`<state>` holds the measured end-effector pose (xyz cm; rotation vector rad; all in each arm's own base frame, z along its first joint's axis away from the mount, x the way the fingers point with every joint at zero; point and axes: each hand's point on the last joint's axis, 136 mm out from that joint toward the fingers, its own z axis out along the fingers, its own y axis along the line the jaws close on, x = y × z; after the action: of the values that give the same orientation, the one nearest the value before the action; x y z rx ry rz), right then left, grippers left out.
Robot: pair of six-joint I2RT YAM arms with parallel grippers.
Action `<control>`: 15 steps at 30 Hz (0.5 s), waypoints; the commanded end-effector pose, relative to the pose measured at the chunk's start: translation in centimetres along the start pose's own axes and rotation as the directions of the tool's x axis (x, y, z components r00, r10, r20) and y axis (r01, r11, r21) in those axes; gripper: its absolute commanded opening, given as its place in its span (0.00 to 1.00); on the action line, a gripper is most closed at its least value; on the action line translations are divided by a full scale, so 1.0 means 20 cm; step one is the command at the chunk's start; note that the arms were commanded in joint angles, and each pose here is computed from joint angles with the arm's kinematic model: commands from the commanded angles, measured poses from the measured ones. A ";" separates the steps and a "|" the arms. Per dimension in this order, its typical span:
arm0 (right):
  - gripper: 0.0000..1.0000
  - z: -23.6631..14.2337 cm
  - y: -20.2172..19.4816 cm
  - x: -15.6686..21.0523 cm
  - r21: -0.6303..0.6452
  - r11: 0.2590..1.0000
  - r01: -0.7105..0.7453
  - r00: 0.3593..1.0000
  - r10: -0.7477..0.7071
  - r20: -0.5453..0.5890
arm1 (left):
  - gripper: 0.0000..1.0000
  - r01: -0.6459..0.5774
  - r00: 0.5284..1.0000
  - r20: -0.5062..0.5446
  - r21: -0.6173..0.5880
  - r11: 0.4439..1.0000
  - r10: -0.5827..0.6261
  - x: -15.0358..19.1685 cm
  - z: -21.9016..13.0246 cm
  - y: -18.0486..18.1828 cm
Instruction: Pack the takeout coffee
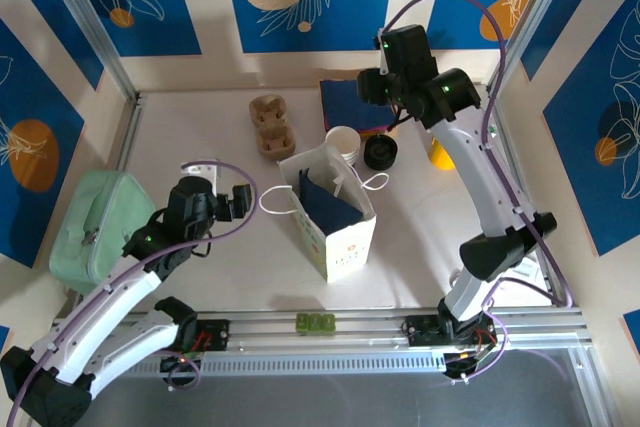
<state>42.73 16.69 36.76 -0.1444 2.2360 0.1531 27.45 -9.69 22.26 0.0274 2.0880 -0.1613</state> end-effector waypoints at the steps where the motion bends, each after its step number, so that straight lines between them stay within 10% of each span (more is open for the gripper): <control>1: 0.52 0.11 -0.02 -0.05 -0.033 0.999 -0.023 1.000 0.023 0.017 | 0.99 0.025 0.998 0.058 -0.014 1.000 -0.024 -0.10 -0.02 0.01; 15: 0.54 0.69 -0.13 0.02 0.016 0.996 -0.093 0.992 0.094 -0.089 | 0.99 -0.031 0.998 0.051 -0.050 0.998 0.033 -0.14 -0.02 0.03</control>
<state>52.16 15.57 28.19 -0.0475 2.3469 0.1538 28.07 -9.55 22.72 0.0311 2.0810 -0.1226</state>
